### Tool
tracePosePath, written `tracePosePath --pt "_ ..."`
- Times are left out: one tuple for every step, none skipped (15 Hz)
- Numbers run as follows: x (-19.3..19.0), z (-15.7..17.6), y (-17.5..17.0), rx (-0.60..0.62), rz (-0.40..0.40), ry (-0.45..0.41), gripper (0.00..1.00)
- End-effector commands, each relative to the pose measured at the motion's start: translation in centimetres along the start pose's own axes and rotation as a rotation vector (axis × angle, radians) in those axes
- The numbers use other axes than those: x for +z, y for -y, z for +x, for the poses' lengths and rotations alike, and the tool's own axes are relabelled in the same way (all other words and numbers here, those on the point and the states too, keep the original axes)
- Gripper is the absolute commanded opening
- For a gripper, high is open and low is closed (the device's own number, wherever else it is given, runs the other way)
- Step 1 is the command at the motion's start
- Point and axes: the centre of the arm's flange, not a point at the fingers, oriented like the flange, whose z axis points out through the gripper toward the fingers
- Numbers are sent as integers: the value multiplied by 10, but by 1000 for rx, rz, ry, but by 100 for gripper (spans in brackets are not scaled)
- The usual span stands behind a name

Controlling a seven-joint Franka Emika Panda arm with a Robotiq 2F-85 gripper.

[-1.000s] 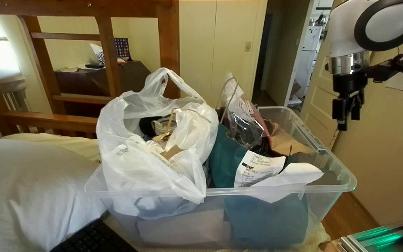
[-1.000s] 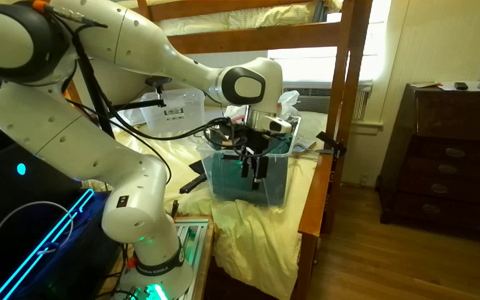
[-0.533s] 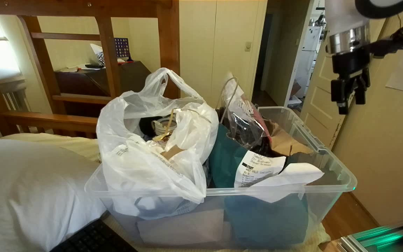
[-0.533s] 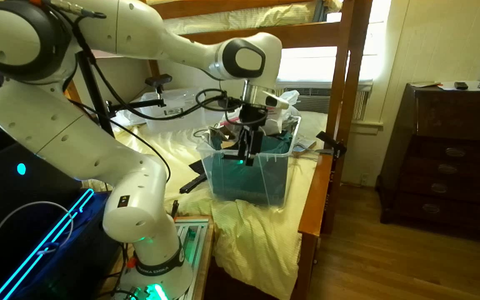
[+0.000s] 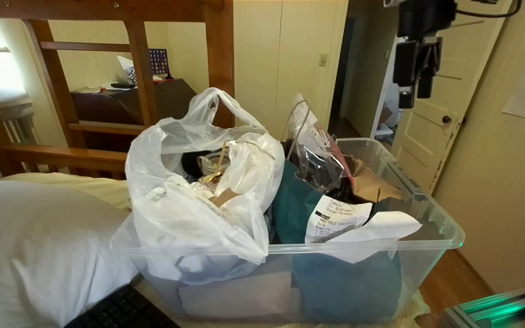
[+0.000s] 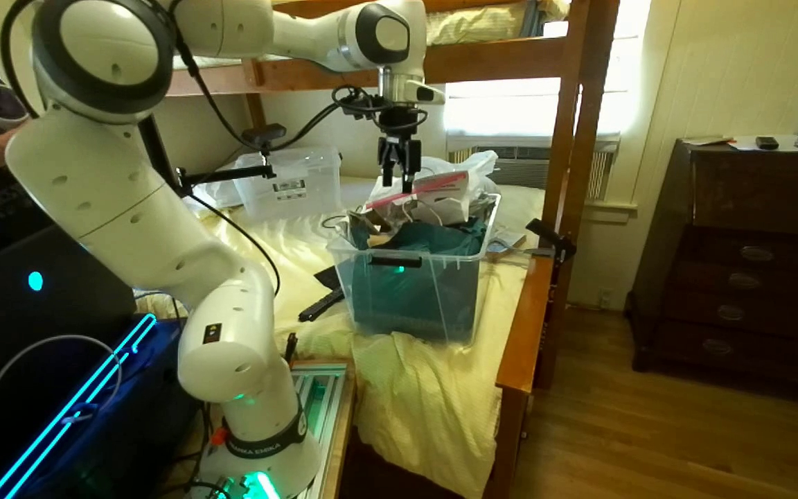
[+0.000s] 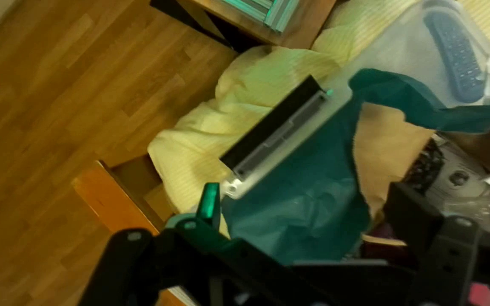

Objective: Take an item out of the plastic bag and put it on the bed

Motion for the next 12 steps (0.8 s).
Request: tracePosePath --pt "-34 52 70 -118 -8 11 100" --pt "-40 62 84 -106 11 55 100" --pt "-47 69 96 -78 44 81 100" --pt "-50 74 105 -96 64 90 100" --pt "-20 33 74 -94 40 31 100" --pt "-23 41 81 -96 58 47 100" --pt "-24 48 84 -96 71 59 100" --pt "-24 54 84 -96 81 68 100" --pt "-23 58 84 -96 86 76 100" --pt "-23 60 84 -97 89 79 100" --pt "-24 60 84 -98 89 81 100" --pt "-25 60 84 -98 89 81 100"
